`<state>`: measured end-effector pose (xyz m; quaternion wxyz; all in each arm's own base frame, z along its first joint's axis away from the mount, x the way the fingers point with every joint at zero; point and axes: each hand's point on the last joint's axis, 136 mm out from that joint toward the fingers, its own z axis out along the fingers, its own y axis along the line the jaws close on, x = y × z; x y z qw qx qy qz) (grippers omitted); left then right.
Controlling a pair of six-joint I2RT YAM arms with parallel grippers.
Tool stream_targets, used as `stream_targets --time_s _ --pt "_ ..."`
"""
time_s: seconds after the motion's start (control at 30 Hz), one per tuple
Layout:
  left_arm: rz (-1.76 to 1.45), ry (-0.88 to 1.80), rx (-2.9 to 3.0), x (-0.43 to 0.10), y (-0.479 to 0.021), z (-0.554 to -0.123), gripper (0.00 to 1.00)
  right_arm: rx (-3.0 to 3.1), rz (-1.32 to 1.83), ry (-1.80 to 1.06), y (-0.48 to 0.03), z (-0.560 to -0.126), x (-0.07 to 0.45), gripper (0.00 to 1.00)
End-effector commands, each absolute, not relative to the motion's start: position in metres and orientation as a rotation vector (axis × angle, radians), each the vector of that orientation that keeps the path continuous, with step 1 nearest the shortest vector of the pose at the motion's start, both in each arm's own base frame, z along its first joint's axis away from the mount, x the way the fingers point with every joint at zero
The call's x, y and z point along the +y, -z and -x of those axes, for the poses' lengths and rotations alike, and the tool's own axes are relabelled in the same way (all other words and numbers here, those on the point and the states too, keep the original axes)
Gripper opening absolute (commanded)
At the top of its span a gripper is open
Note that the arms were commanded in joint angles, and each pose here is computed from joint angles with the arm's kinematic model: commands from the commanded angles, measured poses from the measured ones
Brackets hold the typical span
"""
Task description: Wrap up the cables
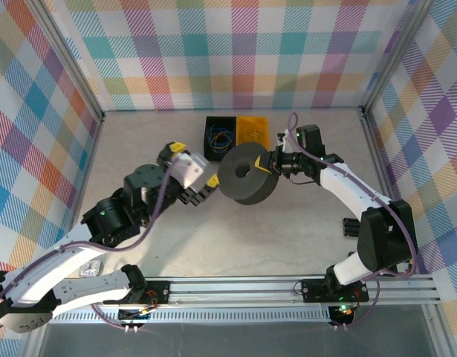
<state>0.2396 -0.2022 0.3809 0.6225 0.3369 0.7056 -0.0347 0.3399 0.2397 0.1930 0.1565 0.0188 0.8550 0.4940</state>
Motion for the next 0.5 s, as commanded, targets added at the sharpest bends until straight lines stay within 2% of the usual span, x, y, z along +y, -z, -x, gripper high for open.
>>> stream_targets --time_s 0.0,0.17,0.23,0.47 --pt "-0.539 0.082 1.741 -0.173 -0.360 -0.258 1.00 2.302 0.079 -1.560 -0.218 -0.329 0.251 0.02" --pt "-0.309 0.067 1.856 -0.141 -0.333 -0.281 1.00 2.292 0.112 -1.606 -0.193 -0.306 0.256 0.03" --pt "-0.240 0.076 1.888 -0.134 -0.324 -0.288 1.00 2.305 0.088 -1.590 -0.177 -0.300 0.257 0.00" --pt "-0.086 0.115 1.965 -0.122 -0.299 -0.300 1.00 2.319 0.137 -1.620 -0.139 -0.275 0.277 0.00"
